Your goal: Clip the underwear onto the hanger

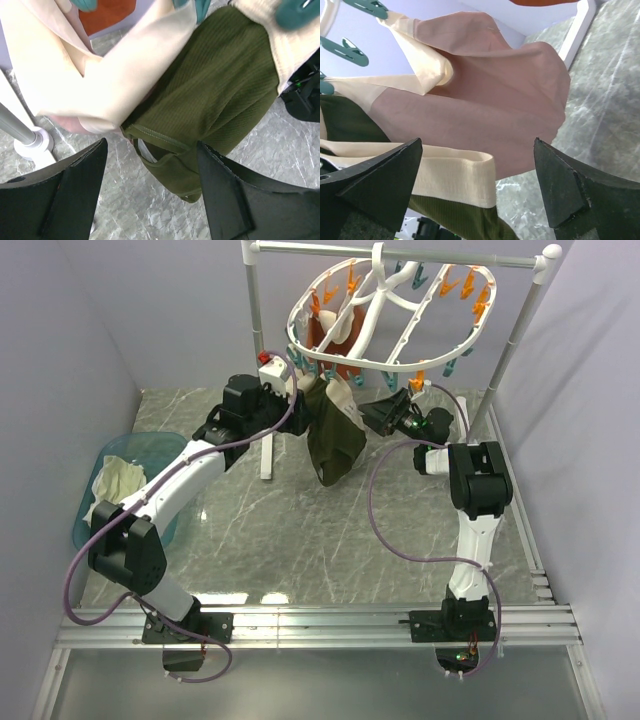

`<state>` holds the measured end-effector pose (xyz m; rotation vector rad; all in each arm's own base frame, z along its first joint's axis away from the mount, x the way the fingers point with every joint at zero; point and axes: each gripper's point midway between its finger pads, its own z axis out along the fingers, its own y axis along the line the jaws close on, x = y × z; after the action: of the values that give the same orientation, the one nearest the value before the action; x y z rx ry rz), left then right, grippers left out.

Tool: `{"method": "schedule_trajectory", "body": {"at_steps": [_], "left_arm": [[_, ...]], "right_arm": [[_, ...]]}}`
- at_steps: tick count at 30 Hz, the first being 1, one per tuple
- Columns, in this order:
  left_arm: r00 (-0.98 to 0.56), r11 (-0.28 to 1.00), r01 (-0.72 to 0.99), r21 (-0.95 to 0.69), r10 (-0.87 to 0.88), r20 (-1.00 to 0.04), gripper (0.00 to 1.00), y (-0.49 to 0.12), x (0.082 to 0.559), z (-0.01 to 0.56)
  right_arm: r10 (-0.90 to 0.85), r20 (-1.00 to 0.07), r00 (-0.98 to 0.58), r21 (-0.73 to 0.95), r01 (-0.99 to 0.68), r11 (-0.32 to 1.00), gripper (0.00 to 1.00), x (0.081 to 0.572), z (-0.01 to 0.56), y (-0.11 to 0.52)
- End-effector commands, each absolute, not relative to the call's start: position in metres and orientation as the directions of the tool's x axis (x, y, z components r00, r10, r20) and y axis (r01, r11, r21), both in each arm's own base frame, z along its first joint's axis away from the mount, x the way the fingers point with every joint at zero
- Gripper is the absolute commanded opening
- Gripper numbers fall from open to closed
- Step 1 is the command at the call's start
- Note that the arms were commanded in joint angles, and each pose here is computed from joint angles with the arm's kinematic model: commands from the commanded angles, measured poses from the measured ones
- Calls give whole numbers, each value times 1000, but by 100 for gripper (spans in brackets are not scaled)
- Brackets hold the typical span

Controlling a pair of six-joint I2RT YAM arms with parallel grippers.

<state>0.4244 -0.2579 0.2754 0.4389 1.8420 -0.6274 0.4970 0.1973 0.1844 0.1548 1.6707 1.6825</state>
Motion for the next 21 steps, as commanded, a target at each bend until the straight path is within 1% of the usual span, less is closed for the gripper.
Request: {"method": "schedule_trajectory", "body": {"at_steps": [1, 2, 3, 4, 6, 7, 9, 10, 11, 12, 14, 15, 17, 18, 20, 21], "left_arm": [[-293, 773, 597, -217, -43, -955, 77, -264, 429, 306], [-292, 772, 598, -215, -39, -955, 77, -264, 429, 305], [-292, 775, 595, -214, -40, -956, 77, -263, 429, 305], [-291, 776, 594, -215, -42, -956, 77, -262, 428, 306], [-291, 778, 592, -211, -37, -956, 77, -261, 428, 305], [-292, 778, 592, -212, -39, -956, 77, -261, 427, 305], [-294, 778, 591, -211, -36, -955, 77, -261, 427, 304], [-295, 780, 588, -213, -39, -955, 77, -261, 427, 304], [-294, 781, 587, -214, -41, -955, 77, -260, 426, 304], [-293, 778, 589, -216, -43, -955, 76, -260, 425, 305], [-303, 777, 589, -221, -41, -952, 76, -259, 423, 302], [-309, 774, 592, -224, -38, -950, 76, -259, 420, 300], [-325, 769, 594, -237, -40, -945, 74, -257, 412, 296], [-318, 763, 601, -238, -44, -947, 73, -255, 405, 300], [-331, 750, 613, -250, -43, -943, 69, -254, 394, 293], [-320, 734, 631, -251, -49, -946, 65, -254, 384, 301]], "right_arm": [[558, -459, -692, 858, -508, 75, 97, 487, 208, 208], [548, -431, -717, 871, -489, 47, 95, 481, 207, 211], [547, -427, -720, 870, -492, 32, 91, 478, 209, 211], [548, -436, -714, 859, -512, 16, 83, 474, 214, 210], [542, -415, -731, 867, -499, -8, 73, 469, 217, 210], [541, -420, -728, 863, -506, -10, 62, 466, 219, 210], [536, -428, -727, 859, -512, -9, 52, 460, 223, 209], [537, -433, -724, 856, -517, -7, 44, 458, 225, 207], [540, -436, -720, 853, -521, -7, 40, 455, 229, 206], [540, -440, -717, 851, -526, -6, 31, 453, 231, 202], [545, -441, -712, 849, -528, -2, 17, 448, 236, 197], [551, -438, -710, 852, -524, 1, 7, 447, 237, 194], [559, -456, -692, 843, -538, 22, 0, 441, 244, 182], [561, -454, -692, 848, -529, 33, 0, 440, 245, 179], [566, -487, -666, 832, -550, 70, 0, 430, 253, 169], [562, -486, -670, 837, -541, 80, 0, 427, 254, 170]]}}
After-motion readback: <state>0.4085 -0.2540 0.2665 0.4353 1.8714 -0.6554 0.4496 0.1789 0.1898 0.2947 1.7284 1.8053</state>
